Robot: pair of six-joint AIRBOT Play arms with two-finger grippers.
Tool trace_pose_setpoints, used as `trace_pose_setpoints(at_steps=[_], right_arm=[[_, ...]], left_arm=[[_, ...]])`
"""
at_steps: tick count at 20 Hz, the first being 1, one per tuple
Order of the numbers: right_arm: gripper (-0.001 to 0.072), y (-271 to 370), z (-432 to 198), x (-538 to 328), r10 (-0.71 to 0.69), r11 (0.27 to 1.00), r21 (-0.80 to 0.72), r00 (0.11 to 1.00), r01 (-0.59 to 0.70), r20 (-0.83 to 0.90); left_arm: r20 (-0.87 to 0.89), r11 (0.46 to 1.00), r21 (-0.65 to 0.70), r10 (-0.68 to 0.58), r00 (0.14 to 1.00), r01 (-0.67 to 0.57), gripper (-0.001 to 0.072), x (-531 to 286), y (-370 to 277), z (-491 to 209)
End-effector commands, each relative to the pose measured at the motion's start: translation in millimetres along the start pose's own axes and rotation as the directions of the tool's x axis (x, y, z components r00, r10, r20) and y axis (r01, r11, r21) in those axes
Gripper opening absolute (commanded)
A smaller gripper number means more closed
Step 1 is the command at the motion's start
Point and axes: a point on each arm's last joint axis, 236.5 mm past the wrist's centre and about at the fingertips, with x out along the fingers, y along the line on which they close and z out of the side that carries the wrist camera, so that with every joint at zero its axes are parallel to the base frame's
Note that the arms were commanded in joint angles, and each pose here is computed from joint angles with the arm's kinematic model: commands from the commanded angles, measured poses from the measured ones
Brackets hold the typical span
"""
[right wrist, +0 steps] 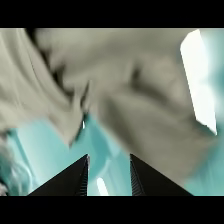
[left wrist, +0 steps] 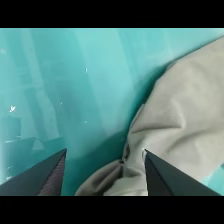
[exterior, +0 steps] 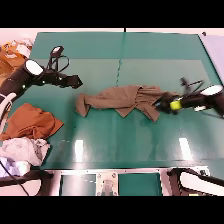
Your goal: Fold the shirts.
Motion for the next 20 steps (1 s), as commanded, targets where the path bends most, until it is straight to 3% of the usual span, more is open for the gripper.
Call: trace_pose_setpoints(at_steps=[1, 2, 4, 8, 9, 11, 15, 20], right_arm=[[0.0316, 16, -56, 73, -0.006, 1.0, -0.027, 1.0, 0.005, -0.03], [0.0316, 23, -58, 89, -0.003, 1.0, -0.031, 1.0, 0.002, -0.023], [0.0384, 33, -62, 118, 0.006, 1.0, -0.006, 1.0, -0.006, -0.025], [0.0349, 47, -56, 158, -0.007, 1.0, -0.024, 0.998, 0.006, -0.058], [0.0313, 52, -46, 161, -0.003, 0.999, -0.034, 0.999, 0.002, -0.034], [0.0033, 61, -30, 158, 0.008, 0.998, -0.07, 1.0, -0.008, 0.002], [0.0012, 35, -36, 124, -0.072, 0.986, -0.156, 0.991, 0.053, -0.114], [0.0012, -48, -14, 26, -0.388, 0.909, -0.187, 0.92, 0.371, -0.06]], left_arm=[[-0.048, 1.0, 0.03, -0.002, 0.999, 0.003, 0.0548, -14, -7, 3], [-0.057, 0.999, 0.037, -0.008, 0.998, 0.011, 0.0549, -17, -10, 3], [-0.079, 0.999, 0.042, -0.019, 0.997, 0.023, 0.0549, -20, -14, 1], [-0.112, 0.999, 0.045, -0.023, 0.993, 0.028, 0.0549, -21, -15, -7], [-0.117, 0.999, 0.046, -0.023, 0.993, 0.029, 0.0548, -21, -15, -8], [-0.139, 0.998, 0.048, -0.025, 0.99, 0.031, 0.0549, -22, -15, -14], [-0.231, 0.997, 0.071, 0.004, 0.973, 0.013, 0.055, -26, -9, -35], [-0.445, 0.997, -0.011, -0.069, 0.893, 0.071, 0.055, -25, -20, -104]])
